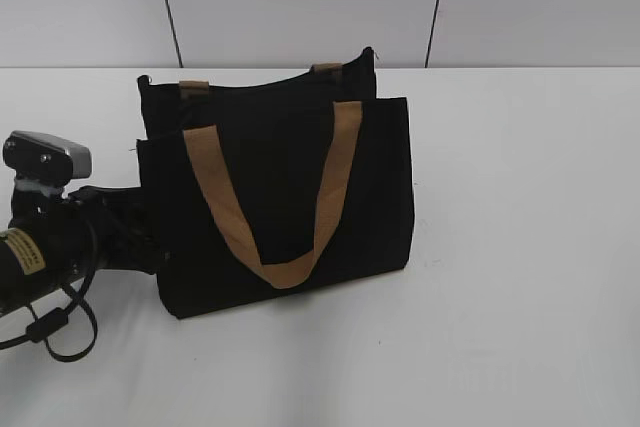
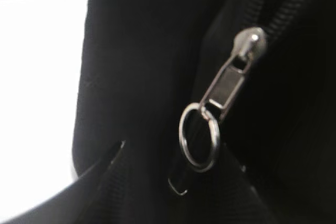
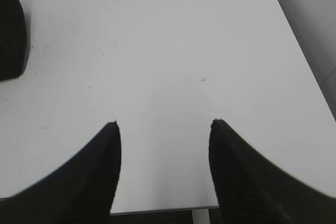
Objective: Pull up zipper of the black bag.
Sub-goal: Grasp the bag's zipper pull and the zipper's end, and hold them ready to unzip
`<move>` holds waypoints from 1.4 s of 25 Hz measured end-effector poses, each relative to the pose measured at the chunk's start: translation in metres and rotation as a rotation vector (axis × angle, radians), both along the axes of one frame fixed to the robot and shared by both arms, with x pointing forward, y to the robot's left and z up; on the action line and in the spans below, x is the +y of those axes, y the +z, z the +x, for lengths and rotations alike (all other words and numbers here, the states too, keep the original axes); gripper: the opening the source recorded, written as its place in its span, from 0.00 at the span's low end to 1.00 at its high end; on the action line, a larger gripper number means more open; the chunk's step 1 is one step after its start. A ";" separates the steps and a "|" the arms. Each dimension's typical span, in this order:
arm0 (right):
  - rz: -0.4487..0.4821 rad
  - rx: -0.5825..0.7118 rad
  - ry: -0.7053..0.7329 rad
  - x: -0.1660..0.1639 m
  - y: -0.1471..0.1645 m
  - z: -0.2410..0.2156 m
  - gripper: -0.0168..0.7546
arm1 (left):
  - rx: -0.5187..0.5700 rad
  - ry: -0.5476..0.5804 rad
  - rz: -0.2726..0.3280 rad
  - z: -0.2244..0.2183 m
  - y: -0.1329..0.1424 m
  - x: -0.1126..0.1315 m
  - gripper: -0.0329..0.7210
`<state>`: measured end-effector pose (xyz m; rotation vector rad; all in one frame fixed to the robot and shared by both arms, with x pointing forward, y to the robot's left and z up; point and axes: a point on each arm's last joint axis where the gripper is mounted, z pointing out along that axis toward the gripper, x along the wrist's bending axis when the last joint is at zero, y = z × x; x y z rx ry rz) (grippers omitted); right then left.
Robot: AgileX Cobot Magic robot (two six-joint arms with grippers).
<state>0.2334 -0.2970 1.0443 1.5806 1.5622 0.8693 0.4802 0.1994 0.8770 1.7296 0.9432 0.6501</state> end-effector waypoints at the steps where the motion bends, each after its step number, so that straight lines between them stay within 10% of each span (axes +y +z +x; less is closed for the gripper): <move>1: 0.000 0.000 0.000 0.000 0.000 0.000 0.57 | 0.001 -0.002 -0.003 0.001 -0.001 -0.001 0.56; 12: 0.000 0.000 0.000 0.000 0.000 0.000 0.57 | 0.015 -0.013 0.000 0.001 -0.003 -0.002 0.07; 35: 0.000 0.000 0.000 0.000 0.000 0.000 0.57 | -0.299 0.123 -0.093 -0.021 0.123 0.018 0.05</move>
